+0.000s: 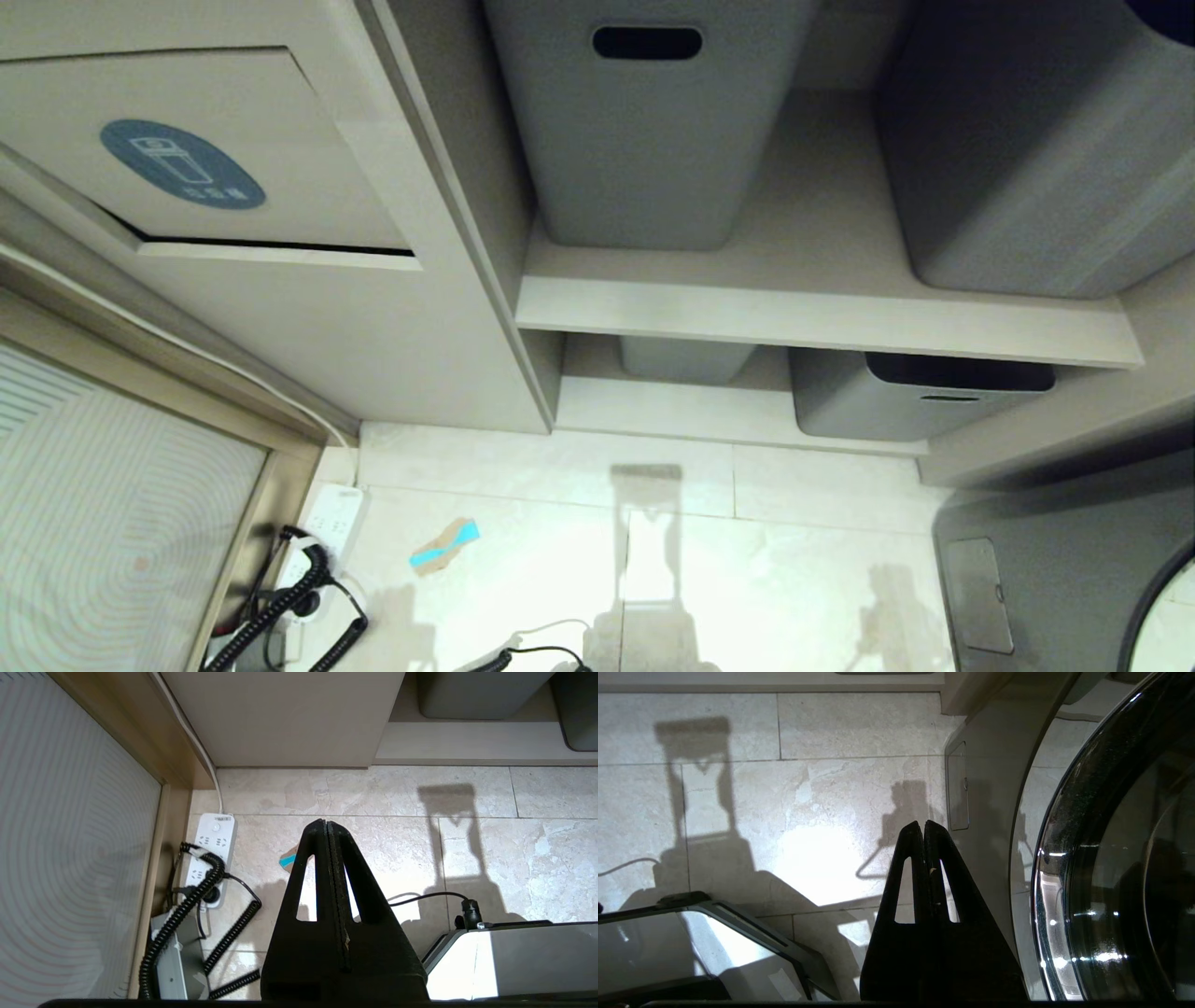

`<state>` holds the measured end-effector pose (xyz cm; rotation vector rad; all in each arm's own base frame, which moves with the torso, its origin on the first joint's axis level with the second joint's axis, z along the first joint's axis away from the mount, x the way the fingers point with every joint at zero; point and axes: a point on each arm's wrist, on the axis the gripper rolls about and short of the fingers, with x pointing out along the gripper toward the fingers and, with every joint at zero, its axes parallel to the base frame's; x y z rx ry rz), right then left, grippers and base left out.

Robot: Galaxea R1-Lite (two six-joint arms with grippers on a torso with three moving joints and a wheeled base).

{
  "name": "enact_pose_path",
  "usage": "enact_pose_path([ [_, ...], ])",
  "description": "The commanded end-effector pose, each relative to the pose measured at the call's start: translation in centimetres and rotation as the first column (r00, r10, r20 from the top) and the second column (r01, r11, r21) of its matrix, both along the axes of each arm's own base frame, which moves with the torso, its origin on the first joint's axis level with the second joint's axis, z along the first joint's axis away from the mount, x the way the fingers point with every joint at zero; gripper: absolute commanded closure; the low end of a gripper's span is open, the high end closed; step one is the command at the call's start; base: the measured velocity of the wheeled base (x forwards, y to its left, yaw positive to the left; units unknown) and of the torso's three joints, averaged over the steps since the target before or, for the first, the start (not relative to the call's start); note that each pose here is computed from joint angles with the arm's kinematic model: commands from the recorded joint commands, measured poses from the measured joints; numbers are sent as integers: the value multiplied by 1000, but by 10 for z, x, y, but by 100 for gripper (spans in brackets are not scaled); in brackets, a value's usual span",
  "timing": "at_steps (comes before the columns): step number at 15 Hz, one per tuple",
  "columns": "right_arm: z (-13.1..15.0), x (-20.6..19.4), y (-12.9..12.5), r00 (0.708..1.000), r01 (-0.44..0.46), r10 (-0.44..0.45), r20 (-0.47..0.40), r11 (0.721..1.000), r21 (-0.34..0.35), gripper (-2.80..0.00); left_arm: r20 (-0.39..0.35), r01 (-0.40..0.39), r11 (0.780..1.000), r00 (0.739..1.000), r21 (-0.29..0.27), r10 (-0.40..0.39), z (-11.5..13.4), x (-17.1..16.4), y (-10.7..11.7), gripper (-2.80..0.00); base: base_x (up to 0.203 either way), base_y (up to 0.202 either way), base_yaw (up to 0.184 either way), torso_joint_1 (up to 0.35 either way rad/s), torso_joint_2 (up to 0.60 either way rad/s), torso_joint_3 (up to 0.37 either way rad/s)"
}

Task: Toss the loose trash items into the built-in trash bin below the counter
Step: Pick up the garbage

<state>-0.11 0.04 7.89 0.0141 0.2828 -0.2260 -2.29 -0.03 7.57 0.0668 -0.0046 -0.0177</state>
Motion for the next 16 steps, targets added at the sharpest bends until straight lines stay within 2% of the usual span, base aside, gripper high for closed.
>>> enact_pose_path([
  [1,0,0,0,1000,-1,1,1,1000,-1,0,0,-5,1000,1000,-11,5,0,0,0,0,0,0,0,2,0,-198],
  [16,0,0,0,1000,-1,1,0,1000,-1,0,-2,-7,1000,1000,-1,7,0,0,0,0,0,0,0,1,2,-197],
])
